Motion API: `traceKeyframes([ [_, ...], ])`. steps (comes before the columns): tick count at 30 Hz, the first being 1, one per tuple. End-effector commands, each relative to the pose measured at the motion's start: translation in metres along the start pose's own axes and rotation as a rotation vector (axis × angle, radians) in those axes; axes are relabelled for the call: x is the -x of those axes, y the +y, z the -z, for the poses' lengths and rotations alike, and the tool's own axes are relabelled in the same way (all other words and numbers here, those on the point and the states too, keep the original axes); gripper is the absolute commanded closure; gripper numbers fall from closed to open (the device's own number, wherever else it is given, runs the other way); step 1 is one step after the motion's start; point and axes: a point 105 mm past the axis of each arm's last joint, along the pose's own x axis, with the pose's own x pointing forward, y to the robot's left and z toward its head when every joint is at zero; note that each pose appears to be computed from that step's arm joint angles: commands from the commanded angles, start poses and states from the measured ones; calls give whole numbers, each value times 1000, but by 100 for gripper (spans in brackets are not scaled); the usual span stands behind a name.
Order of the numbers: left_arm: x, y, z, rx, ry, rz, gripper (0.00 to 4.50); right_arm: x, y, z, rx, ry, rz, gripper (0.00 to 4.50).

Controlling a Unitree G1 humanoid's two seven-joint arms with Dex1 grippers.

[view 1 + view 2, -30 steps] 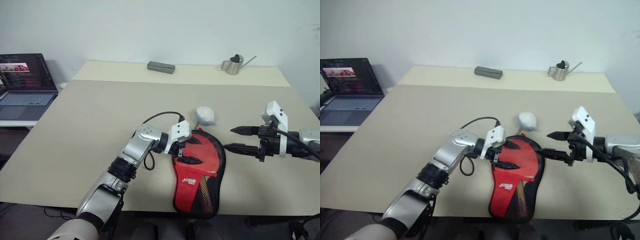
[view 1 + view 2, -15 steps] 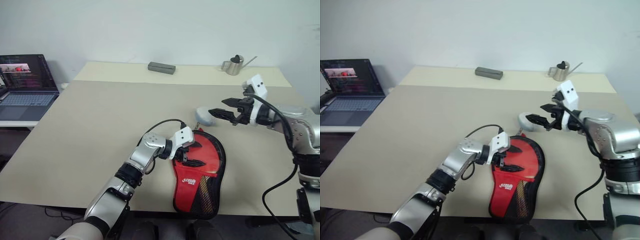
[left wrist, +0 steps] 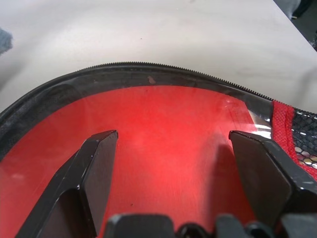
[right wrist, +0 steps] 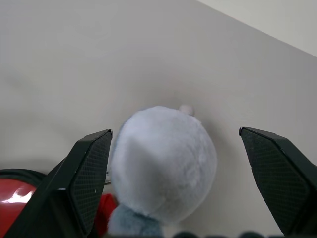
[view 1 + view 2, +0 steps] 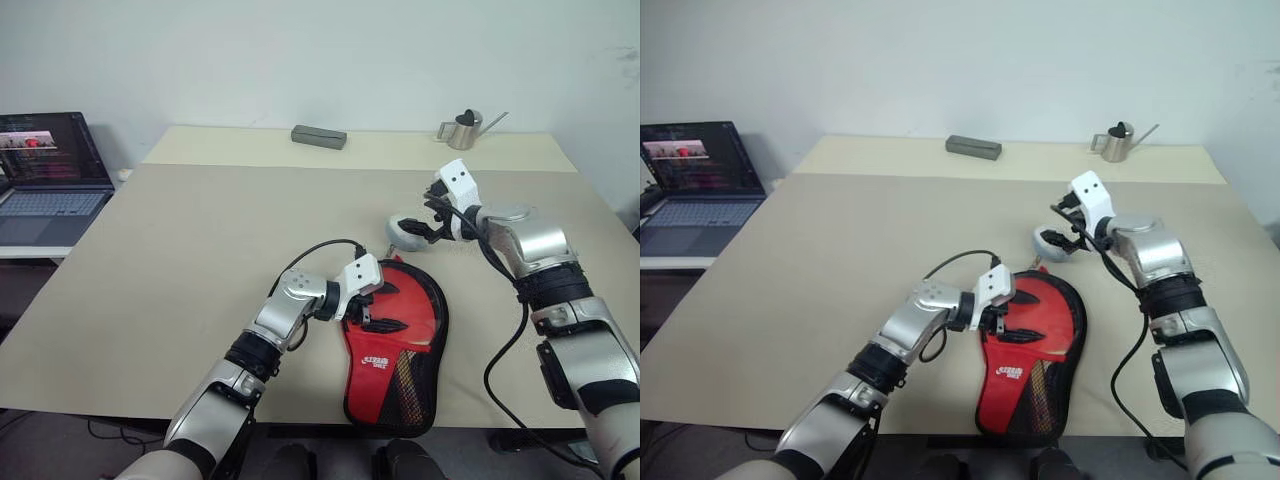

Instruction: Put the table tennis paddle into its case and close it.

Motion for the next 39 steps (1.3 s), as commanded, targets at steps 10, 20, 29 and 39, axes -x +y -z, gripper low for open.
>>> traceKeyframes([
  [10,-4,-6,16,48,36,1,55,-18,-3,0,62,23,17,19],
  [20,-5,-9,23,62,53,1,54,-16,-4,0,102,20,28,318],
  [29,1,-13,41,99,91,-8,54,-11,3,17,156,53,27,431],
  [39,2,-21,51,138,95,-12,54,22,-14,47,237,139,70,431],
])
